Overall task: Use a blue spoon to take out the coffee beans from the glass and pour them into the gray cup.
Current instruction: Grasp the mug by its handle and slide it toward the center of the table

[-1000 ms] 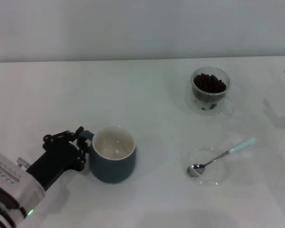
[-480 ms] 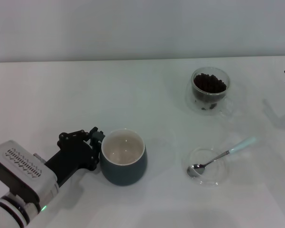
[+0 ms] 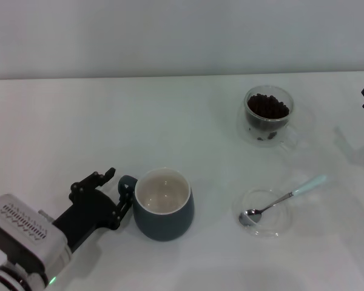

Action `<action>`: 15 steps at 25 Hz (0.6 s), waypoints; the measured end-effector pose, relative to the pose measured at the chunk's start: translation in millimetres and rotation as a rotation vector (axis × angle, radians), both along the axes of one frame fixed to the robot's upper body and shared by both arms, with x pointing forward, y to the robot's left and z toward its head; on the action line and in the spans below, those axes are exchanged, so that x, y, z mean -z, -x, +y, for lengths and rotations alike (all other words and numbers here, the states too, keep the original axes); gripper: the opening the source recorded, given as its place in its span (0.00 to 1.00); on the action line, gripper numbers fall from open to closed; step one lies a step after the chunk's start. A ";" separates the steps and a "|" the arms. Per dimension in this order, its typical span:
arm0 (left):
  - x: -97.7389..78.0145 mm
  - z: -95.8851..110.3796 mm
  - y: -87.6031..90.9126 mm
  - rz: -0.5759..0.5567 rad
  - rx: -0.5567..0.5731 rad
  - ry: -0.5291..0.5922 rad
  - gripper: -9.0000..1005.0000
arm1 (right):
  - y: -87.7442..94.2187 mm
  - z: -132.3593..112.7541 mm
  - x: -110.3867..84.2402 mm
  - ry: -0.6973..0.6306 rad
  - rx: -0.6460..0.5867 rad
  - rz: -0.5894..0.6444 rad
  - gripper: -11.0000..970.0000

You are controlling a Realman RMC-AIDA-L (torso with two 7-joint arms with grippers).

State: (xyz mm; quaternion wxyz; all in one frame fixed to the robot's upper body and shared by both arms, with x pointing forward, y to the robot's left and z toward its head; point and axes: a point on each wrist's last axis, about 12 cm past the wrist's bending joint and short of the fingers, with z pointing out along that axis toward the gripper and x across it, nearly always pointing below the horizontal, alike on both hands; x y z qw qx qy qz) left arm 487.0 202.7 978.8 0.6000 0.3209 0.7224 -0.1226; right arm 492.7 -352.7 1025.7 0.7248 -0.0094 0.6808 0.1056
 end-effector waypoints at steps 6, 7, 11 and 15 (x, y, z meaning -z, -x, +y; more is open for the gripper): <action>6.3 7.3 17.1 0.024 -0.043 0.032 0.46 | 1.9 -2.5 1.3 -0.098 -0.001 0.025 0.90; 6.8 8.6 19.7 0.023 -0.048 0.038 0.48 | 2.5 -3.7 1.5 -0.125 0.000 0.031 0.90; 6.7 16.7 34.5 -0.004 -0.076 0.078 0.61 | 6.5 -8.9 3.1 -0.263 0.002 0.063 0.90; 5.3 21.4 41.4 -0.031 -0.088 0.096 0.74 | 16.9 -17.2 5.9 -0.360 0.009 0.091 0.90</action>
